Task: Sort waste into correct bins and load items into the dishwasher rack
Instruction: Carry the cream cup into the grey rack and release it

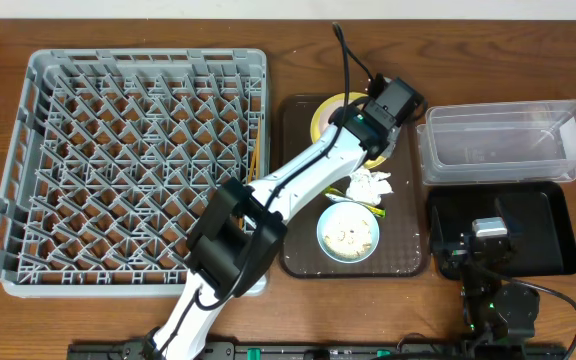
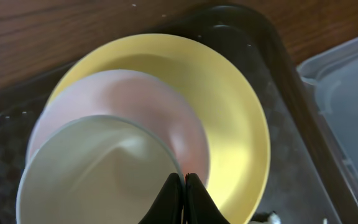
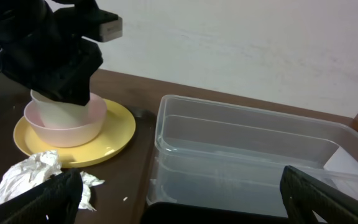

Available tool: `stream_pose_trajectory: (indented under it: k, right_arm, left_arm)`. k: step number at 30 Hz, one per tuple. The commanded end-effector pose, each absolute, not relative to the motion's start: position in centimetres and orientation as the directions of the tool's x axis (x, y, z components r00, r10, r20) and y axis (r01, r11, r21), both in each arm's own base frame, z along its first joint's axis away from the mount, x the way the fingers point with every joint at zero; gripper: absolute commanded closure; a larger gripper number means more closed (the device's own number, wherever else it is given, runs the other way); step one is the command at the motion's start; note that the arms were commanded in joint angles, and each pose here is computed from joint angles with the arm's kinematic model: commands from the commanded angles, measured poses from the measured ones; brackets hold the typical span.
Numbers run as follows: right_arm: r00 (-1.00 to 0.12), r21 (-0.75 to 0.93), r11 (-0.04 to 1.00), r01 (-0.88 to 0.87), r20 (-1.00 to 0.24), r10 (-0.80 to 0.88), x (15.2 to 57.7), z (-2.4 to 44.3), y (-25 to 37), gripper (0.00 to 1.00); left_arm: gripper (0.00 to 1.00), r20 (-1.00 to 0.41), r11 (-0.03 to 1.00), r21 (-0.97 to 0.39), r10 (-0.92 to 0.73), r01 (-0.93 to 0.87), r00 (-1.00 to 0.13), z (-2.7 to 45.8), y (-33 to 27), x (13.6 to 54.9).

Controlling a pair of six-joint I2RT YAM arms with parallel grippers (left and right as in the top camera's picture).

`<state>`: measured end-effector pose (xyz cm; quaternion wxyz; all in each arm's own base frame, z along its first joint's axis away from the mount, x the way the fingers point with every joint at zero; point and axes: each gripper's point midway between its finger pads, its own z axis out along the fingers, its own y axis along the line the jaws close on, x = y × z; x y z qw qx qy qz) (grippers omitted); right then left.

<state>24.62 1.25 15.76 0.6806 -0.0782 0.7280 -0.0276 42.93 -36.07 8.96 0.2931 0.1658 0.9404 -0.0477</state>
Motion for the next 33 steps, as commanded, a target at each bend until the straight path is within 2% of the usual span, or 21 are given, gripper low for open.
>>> stream_pose_trajectory:
  k: [1, 4, 8, 12, 16, 21, 26, 33]
  right_arm:
    - [-0.062, -0.157, 0.985, -0.071, -0.985, -0.161, 24.6, 15.7, 1.1, 0.01]
    - [-0.062, -0.157, 0.985, -0.071, -0.985, -0.161, 24.6, 15.7, 1.1, 0.01]
    - [-0.062, -0.157, 0.985, -0.071, -0.985, -0.161, 24.6, 15.7, 1.1, 0.01]
    - [-0.062, -0.157, 0.985, -0.071, -0.985, -0.161, 24.6, 15.7, 1.1, 0.01]
    - [-0.062, -0.157, 0.985, -0.071, -0.985, -0.161, 24.6, 15.7, 1.1, 0.01]
    - [-0.062, -0.157, 0.985, -0.071, -0.985, -0.161, 24.6, 15.7, 1.1, 0.01]
    - [-0.062, -0.157, 0.985, -0.071, -0.985, -0.161, 24.6, 15.7, 1.1, 0.01]
    - [-0.062, -0.157, 0.985, -0.071, -0.985, -0.161, 24.6, 15.7, 1.1, 0.01]
  left_arm:
    - [0.94, -0.643, 0.948, -0.042, 0.216, 0.315, -0.735, 14.8, -34.5, 44.1]
    - [0.94, -0.651, 0.917, -0.179, 0.161, 0.356, -0.742, 18.7, -34.2, 43.8]
    - [0.94, -0.625, 0.819, -0.435, 0.024, 0.373, -0.780, 24.6, -32.3, 43.7]
    - [0.94, -0.503, 0.679, -0.671, -0.124, 0.297, -0.855, 28.1, -28.1, 44.7]
    - [0.95, -0.318, 0.545, -0.822, -0.202, 0.163, -0.926, 28.1, -23.5, 45.7]
    - [0.92, -0.122, 0.483, -0.876, -0.237, -0.008, -0.964, 24.5, -19.6, 46.7]
    - [0.93, -0.029, 0.385, -0.922, -0.184, -0.045, -0.982, 22.3, -19.1, 47.1]
    - [0.94, 0.028, 0.379, -0.919, -0.202, -0.104, -0.979, 19.5, -17.9, 48.1]
